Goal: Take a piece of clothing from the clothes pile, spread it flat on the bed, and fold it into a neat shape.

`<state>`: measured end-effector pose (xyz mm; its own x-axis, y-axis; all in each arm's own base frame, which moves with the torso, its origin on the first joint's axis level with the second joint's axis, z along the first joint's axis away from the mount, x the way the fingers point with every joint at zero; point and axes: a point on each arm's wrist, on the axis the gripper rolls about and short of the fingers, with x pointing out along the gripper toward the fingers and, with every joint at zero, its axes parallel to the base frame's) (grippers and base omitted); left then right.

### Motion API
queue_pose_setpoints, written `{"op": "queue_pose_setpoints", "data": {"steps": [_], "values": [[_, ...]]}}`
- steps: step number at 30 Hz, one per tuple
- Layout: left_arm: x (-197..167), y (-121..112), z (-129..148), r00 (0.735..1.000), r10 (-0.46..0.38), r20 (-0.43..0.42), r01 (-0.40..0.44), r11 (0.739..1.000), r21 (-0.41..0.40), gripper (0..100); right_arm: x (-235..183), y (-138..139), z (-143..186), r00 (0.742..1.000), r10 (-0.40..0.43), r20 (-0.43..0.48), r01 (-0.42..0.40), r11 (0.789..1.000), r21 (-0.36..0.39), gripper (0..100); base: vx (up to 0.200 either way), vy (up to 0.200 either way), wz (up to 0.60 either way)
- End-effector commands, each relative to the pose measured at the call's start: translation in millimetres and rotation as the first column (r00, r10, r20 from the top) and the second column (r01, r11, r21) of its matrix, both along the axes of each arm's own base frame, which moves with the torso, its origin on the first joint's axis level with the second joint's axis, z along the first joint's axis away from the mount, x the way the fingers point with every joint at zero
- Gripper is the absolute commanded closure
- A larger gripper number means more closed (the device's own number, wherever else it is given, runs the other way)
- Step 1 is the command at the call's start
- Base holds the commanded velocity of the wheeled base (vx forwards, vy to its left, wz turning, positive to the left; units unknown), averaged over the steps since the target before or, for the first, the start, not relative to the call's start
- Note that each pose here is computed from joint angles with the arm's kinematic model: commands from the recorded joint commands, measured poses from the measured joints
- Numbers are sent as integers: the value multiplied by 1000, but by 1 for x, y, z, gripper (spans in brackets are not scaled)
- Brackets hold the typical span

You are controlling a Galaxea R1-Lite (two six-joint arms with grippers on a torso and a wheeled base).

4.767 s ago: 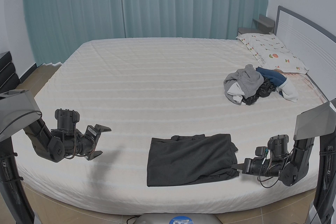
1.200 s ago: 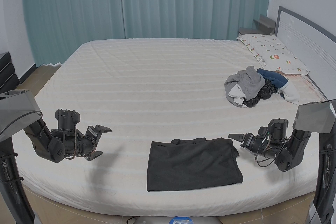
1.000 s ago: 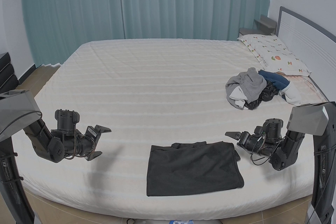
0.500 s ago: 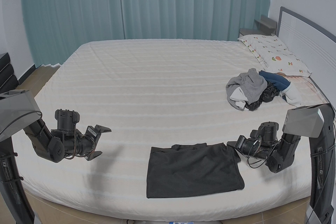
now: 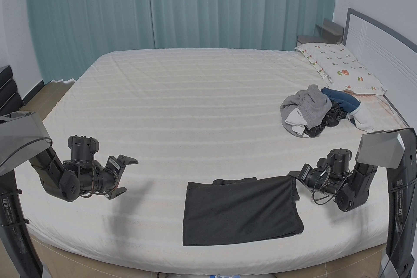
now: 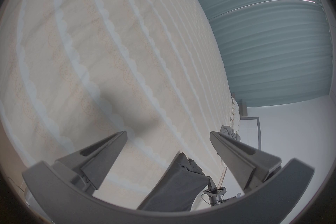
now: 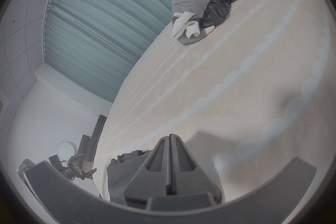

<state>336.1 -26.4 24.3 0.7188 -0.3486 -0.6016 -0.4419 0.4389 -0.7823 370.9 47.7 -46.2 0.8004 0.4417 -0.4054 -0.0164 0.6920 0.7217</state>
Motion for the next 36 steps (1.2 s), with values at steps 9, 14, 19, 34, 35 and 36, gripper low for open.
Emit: {"op": "queue_pose_setpoints", "data": {"steps": [9, 14, 19, 34, 35, 36], "values": [[0, 0, -1, 1000, 0, -2, 0, 1000, 0, 0, -1, -3, 1, 1000, -11, -4, 11, 1000, 5, 0, 0, 0, 0], [0, 0, -1, 1000, 1, -2, -1, 1000, 1, 0, -19, -9, 17, 1000, -8, -8, 8, 1000, 16, 0, 0, 0, 0], [1, 0, 0, 1000, 6, -2, -6, 1000, -3, 0, -61, -10, 27, 991, 128, -42, -127, 992, 13, 0, -80, 0, 0], [-1, 0, -1, 1000, 3, -4, -3, 1000, 1, 0, -99, -1, 4, 945, 303, -126, -316, 944, -100, 0, -93, 0, 0], [-1, 0, -1, 1000, 1, -3, -1, 1000, 2, 0, -99, 0, 1, 942, 311, -129, -325, 940, -105, 0, 0, 0, 0], [-1, 0, -1, 1000, 2, -3, -2, 1000, 2, 0, -99, 1, -1, 941, 313, -131, -328, 939, -107, 0, 0, 0, 0]]}}
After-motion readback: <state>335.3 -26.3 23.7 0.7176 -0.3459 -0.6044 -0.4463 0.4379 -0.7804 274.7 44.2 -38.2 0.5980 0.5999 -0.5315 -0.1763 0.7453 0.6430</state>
